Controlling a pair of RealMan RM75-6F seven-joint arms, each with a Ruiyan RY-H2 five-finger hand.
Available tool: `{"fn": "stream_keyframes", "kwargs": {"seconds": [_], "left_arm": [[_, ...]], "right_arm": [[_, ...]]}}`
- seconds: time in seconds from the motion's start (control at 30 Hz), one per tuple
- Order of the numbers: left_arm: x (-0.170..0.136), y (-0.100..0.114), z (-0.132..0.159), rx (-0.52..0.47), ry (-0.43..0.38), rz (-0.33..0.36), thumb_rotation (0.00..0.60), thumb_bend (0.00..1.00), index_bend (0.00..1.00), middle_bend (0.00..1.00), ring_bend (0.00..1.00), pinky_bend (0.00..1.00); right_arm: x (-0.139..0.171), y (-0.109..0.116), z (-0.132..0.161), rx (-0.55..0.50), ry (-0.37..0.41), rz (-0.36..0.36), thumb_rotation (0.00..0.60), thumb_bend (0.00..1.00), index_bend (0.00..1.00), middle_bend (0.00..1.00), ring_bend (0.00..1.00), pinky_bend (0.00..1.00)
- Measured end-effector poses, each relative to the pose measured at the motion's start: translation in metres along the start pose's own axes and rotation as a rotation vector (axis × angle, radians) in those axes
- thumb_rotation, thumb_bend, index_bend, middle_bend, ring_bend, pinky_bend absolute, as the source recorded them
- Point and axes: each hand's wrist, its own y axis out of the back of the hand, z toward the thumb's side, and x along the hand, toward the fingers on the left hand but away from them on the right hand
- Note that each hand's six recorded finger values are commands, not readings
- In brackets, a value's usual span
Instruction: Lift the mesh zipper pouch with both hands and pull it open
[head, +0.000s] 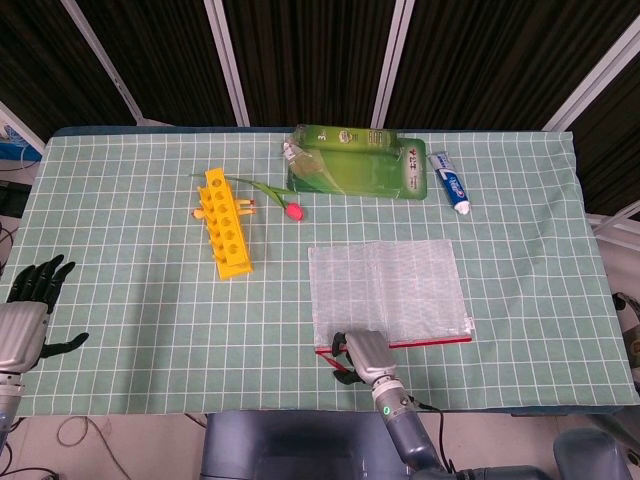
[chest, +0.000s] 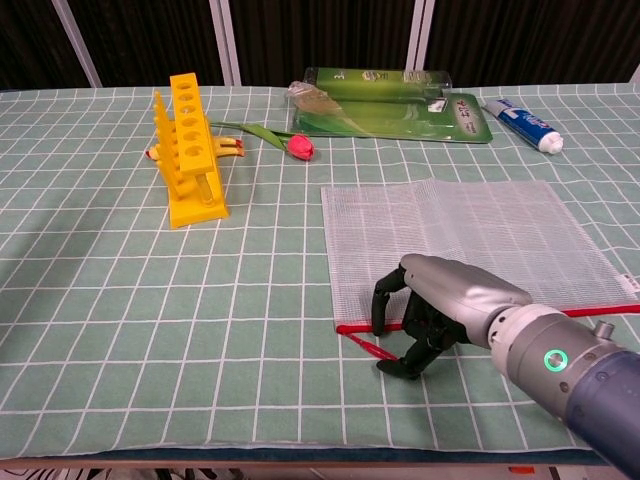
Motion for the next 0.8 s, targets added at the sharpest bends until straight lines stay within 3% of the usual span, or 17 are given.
{"fn": "stream_keyframes", "kwargs": {"seconds": [0.4, 0.8], "left_arm": [[0.000, 0.000, 0.000, -0.003, 0.001, -0.003, 0.600, 0.02, 0.00, 0.00, 0.00, 0.00], [0.000, 0.000, 0.000, -0.009, 0.003, -0.005, 0.600, 0.02, 0.00, 0.00, 0.00, 0.00]], "right_arm": [[0.000, -0.001, -0.005, -0.002, -0.020, -0.002, 0.600, 0.40, 0.54, 1.00, 1.00, 0.98], [0.002, -0.003, -0.011, -0.004, -0.037, 0.001, 0.600, 0.40, 0.55, 1.00, 1.00, 0.98]]}}
